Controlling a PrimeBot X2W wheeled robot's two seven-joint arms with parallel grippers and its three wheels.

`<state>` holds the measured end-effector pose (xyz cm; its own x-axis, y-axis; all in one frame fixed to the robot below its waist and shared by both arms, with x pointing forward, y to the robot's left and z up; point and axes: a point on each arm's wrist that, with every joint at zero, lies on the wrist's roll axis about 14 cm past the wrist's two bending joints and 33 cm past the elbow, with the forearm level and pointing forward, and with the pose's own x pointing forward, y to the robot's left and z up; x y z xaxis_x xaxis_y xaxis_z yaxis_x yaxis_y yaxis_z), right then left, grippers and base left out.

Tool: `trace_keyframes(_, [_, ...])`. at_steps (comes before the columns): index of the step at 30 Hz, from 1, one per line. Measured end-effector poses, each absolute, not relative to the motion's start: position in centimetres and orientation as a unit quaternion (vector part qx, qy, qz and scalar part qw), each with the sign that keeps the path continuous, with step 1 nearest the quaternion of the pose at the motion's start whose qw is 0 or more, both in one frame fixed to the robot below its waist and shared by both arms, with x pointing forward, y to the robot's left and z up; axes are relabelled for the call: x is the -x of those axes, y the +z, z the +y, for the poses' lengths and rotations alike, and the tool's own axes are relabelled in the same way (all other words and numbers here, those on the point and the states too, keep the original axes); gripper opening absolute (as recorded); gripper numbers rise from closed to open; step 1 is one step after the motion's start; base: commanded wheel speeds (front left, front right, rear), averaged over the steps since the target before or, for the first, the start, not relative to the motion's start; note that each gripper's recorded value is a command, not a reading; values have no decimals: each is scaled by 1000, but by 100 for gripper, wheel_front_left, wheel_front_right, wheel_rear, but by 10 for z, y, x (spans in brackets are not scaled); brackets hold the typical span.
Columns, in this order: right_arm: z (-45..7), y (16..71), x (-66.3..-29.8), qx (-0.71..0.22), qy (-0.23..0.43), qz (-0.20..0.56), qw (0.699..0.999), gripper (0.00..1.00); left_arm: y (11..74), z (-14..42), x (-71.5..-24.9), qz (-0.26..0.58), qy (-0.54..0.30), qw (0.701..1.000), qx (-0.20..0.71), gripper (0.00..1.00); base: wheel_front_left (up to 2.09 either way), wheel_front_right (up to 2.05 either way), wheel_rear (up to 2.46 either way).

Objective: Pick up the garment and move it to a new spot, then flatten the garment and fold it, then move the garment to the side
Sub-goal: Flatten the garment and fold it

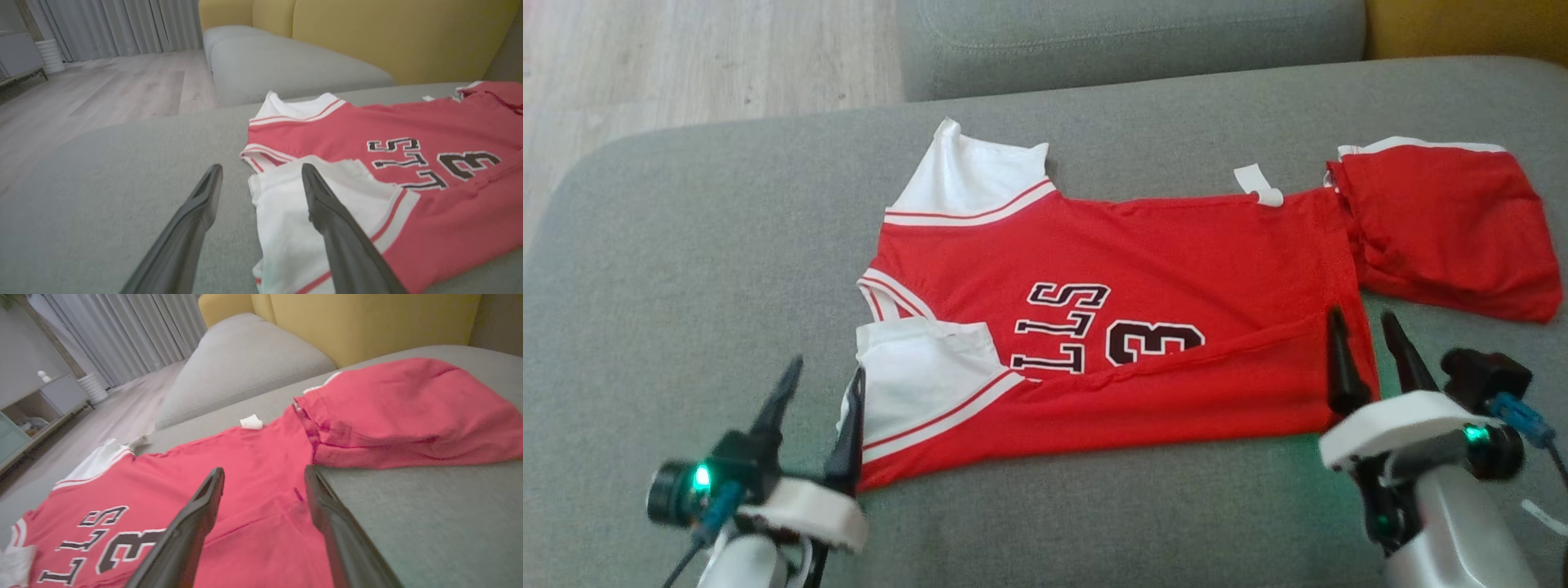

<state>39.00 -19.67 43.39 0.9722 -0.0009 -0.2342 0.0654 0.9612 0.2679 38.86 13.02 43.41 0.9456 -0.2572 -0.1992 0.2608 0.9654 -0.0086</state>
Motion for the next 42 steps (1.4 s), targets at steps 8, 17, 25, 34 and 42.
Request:
trace_keyframes(8, [-159,471,-406,-155,41,28,987,100,493,115,-421,-10,-127,991,45,100,0,0,0])
trace_keyframes(17, [-157,449,-416,-155,41,47,986,100,535,93,-493,-81,-196,977,4,100,0,0,0])
trace_keyframes(25, [-160,447,-440,-156,42,40,986,100,516,77,-574,0,-253,962,-100,100,0,0,0])
trace_keyframes(34, [-183,423,-443,-154,9,63,986,100,425,82,-622,197,-280,931,-129,100,0,0,0])
trace_keyframes(42, [-196,404,-442,-142,-9,86,986,100,372,61,-640,261,-302,912,-94,100,0,0,0])
